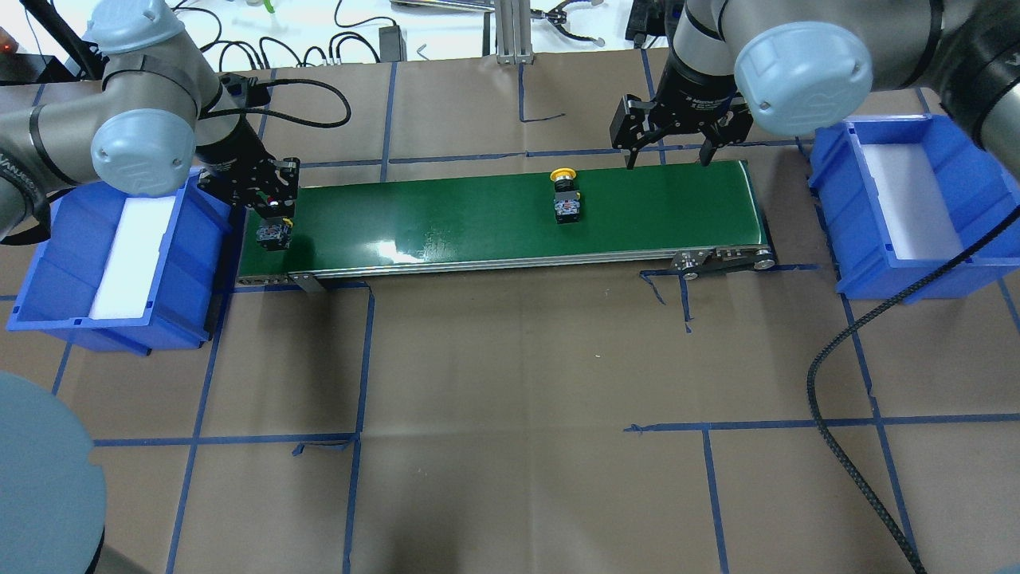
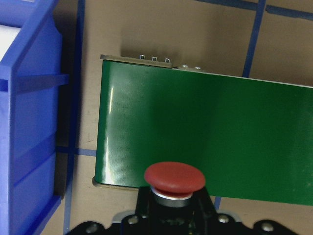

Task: Transport two buttons from left to right
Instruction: 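Carry the red button to the belt while the right gripper nears the yellow button, then release the red button on the belt while the right gripper grasps the yellow button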

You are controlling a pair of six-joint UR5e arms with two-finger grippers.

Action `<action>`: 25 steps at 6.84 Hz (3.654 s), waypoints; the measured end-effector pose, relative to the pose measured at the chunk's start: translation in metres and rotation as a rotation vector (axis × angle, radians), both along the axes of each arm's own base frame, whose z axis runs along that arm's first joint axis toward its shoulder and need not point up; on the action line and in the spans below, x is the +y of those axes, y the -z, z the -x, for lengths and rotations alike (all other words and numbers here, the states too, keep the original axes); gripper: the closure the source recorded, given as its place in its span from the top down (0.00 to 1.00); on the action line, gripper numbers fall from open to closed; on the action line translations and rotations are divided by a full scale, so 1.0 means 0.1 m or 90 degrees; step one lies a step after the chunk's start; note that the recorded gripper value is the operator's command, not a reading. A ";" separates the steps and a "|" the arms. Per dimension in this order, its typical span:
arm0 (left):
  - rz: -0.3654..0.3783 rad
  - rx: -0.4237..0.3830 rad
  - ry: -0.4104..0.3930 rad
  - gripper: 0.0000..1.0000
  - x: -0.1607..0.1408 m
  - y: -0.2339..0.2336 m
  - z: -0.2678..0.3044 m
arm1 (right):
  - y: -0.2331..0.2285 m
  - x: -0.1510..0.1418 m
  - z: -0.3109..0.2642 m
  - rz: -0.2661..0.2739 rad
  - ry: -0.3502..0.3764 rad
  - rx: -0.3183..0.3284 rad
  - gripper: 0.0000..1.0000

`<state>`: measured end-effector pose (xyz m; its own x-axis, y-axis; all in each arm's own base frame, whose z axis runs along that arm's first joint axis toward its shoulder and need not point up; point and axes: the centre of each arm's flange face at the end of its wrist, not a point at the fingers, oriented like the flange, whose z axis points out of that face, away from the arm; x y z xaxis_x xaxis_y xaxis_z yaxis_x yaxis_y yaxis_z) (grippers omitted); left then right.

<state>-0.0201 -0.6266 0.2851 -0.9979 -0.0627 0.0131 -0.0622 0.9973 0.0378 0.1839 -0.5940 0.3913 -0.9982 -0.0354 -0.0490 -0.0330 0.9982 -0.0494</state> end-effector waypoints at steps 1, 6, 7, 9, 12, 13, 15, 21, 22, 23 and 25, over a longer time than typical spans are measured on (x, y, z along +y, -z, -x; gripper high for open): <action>0.006 -0.005 0.007 0.00 -0.04 0.07 -0.01 | 0.08 -0.13 -0.01 0.031 0.000 -0.002 1.00; 0.002 -0.009 -0.004 1.00 -0.08 0.21 -0.02 | 0.34 -0.33 -0.03 0.061 0.038 0.000 1.00; 0.007 -0.010 -0.006 1.00 -0.07 0.14 -0.01 | 0.40 -0.31 -0.03 0.053 0.046 0.002 1.00; 0.015 -0.012 -0.006 1.00 0.01 -0.24 0.02 | 0.57 -0.24 -0.04 0.031 0.058 0.003 1.00; 0.019 -0.011 0.009 1.00 0.45 -0.98 0.24 | 0.96 -0.36 -0.12 0.018 0.066 -0.004 1.00; 0.019 -0.011 0.019 1.00 0.65 -1.20 0.39 | 1.10 -0.41 -0.15 0.020 0.063 -0.002 0.99; 0.012 -0.011 0.015 1.00 1.00 -1.54 0.65 | 1.28 -0.48 -0.16 0.023 0.062 0.002 0.67; 0.012 -0.005 0.023 1.00 1.26 -1.75 0.90 | 1.02 -0.51 0.12 0.030 0.037 0.052 0.03; 0.013 -0.005 0.023 1.00 1.26 -1.76 0.90 | 0.73 -0.51 0.37 0.033 0.023 0.067 0.03; 0.015 -0.004 0.020 1.00 1.26 -1.77 0.91 | 0.41 -0.50 0.78 0.029 0.008 0.077 0.03; 0.018 -0.007 0.019 1.00 1.28 -1.79 0.97 | -0.06 -0.42 2.01 0.025 -0.032 0.093 0.04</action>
<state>-0.1172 -0.4988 0.4638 -0.9995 -0.0326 0.0030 -0.0326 0.9994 0.0086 -0.0174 -0.6362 0.3975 -0.9916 -0.0843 0.0986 -0.0923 0.9925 -0.0802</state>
